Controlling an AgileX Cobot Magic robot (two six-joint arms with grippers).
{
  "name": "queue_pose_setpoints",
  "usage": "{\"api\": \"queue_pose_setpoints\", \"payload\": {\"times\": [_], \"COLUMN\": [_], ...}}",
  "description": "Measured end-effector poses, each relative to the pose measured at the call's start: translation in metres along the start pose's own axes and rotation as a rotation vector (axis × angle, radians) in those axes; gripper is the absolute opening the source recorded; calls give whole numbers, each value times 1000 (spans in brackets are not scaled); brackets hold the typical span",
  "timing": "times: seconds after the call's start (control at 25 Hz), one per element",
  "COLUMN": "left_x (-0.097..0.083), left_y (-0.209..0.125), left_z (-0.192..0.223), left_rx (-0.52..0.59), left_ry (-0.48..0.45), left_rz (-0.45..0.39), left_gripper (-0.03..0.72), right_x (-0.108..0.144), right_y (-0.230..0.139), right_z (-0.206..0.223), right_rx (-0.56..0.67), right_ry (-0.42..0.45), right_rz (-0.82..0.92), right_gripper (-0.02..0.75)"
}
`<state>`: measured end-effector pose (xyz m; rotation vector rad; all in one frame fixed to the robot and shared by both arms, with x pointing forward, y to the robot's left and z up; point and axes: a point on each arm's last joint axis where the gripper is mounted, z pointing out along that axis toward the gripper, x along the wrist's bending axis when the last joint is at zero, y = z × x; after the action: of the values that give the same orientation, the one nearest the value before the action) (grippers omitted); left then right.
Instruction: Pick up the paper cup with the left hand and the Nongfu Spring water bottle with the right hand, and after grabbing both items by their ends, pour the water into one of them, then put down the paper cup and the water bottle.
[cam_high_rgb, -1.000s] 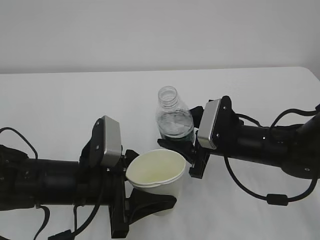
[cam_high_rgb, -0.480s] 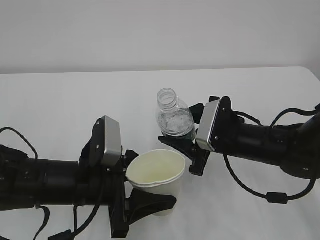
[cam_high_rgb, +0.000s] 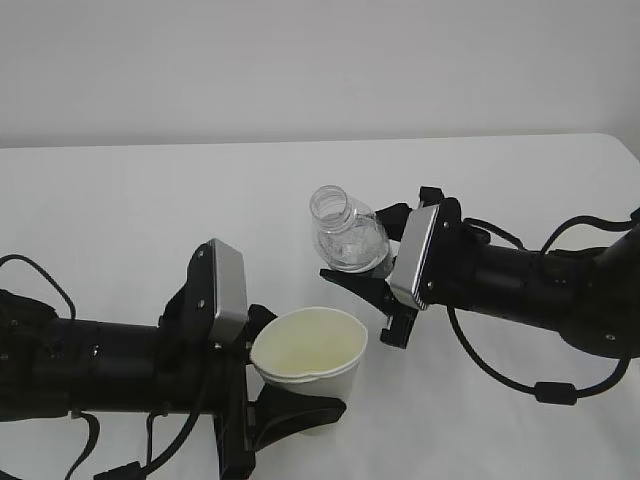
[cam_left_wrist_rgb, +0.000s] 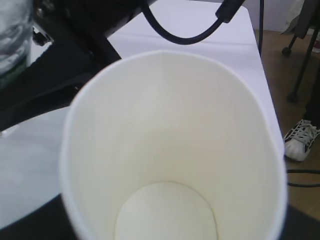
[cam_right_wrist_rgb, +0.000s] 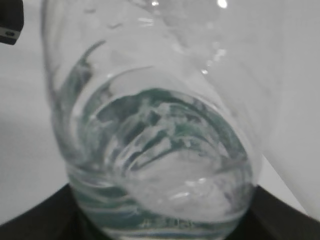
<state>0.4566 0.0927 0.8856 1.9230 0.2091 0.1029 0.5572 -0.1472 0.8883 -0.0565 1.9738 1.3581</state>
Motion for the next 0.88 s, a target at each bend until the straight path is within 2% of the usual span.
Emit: {"api": "queue_pose_setpoints", "payload": {"times": [0.28, 0.88], "left_x": [2, 4], "left_y": [0, 1], "left_z": [0, 0], "left_rx": [-1, -15], "left_ry": [17, 46], "left_rz": [42, 35], "left_gripper": [454, 449], "right_x": [-8, -12], "right_y": [9, 13], "right_z": [-2, -3], "right_rx": [-15, -15], "right_ry": [-32, -50], "right_rz": [-46, -207], "right_gripper": [457, 457]}}
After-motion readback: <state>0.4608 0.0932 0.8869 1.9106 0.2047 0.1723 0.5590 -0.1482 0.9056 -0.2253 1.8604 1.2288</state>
